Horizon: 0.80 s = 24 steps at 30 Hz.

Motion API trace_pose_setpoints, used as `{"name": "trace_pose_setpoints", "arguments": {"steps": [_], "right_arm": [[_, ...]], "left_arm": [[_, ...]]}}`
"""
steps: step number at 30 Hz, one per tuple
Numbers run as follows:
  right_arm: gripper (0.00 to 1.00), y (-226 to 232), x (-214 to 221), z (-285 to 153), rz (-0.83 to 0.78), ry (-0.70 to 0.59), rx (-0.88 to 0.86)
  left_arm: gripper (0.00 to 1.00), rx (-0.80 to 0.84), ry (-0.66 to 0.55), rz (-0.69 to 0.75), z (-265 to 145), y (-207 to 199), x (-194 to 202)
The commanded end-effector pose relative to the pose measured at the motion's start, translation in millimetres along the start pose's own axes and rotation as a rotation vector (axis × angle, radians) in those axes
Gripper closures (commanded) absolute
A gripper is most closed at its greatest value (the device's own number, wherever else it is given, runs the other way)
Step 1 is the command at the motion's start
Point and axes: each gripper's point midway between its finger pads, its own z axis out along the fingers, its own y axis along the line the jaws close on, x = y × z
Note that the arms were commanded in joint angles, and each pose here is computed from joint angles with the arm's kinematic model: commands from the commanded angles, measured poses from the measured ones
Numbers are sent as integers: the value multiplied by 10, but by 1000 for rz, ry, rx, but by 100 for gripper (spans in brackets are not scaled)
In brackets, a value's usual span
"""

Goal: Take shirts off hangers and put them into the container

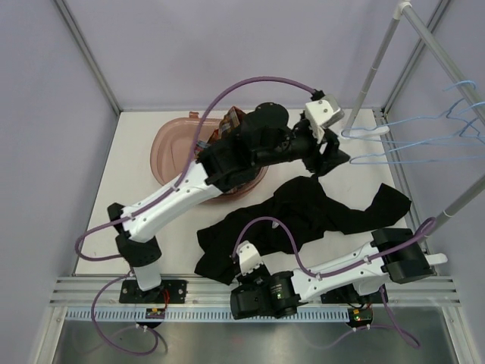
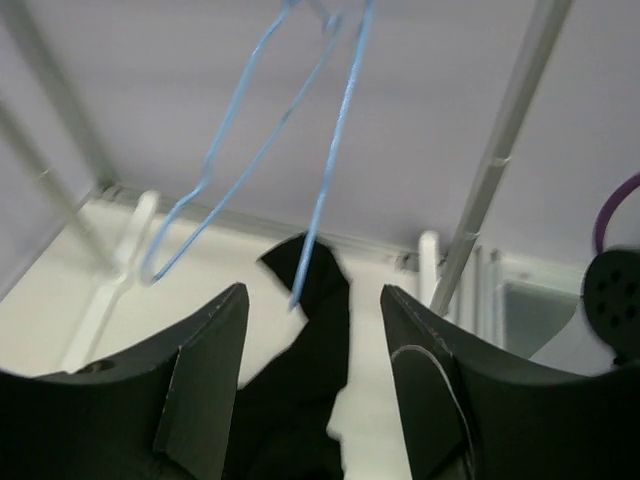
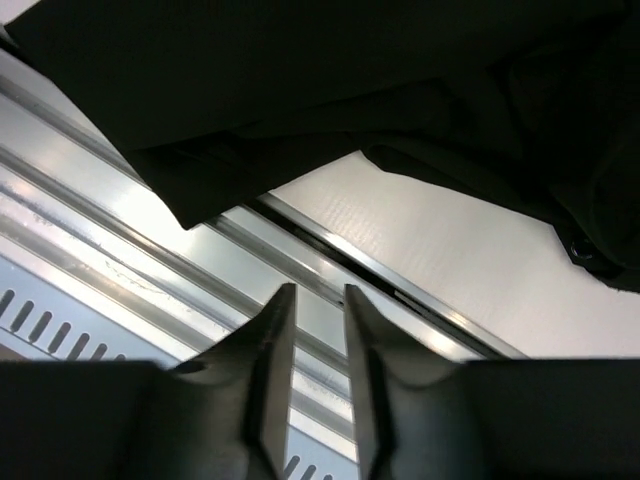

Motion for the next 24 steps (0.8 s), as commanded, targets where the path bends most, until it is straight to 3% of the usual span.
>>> {"name": "trace_pose_setpoints", "arguments": {"steps": [1,2,4,5,7,8,9,11,12,14,15,17,18,21,24], "right_arm": [[57,-183,-193,-129,73,-81,32],[51,-216,-213,-149,81,-88,34],[41,-352,-272,-210,106,-114,53],[33,-435,-299,-238,103,-128,70],[28,-546,-386,-335,155,-154,73],[24,-667,-399,-383,148,-159,100],[22,-725,-464,-425,178,-185,109],[16,-841,-598,-546,188,-217,107],[14,-862,-697,-634,218,-234,90],[13,-928,-784,-716,224,-249,89],[12,-942,-845,-775,232,-258,75],[12,-969,-903,-824,229,-269,70],[11,-998,-935,-849,226,-277,73],[10,-1064,-1105,-991,245,-302,77],[10,-1100,-1245,-1108,249,-322,67]], "left_arm": [[39,-303,84,124,-966,424,-304],[37,-340,58,121,-1315,415,-464],[32,-479,150,68,-1680,601,-157],[32,-520,111,54,-2048,565,-262],[32,-604,121,-5,-2369,604,-76],[30,-635,195,-30,-2435,644,301],[30,-646,141,-78,-2697,566,274],[27,-700,229,-121,-2859,595,786],[27,-706,191,-166,-3034,531,831],[27,-707,258,-206,-3083,499,1315],[27,-692,224,-241,-3153,439,1378],[27,-601,196,-283,-3028,313,1527],[27,-579,240,-313,-2957,278,1824],[27,-420,279,-394,-2679,42,2172],[27,-385,313,-452,-2453,13,2477]]}}
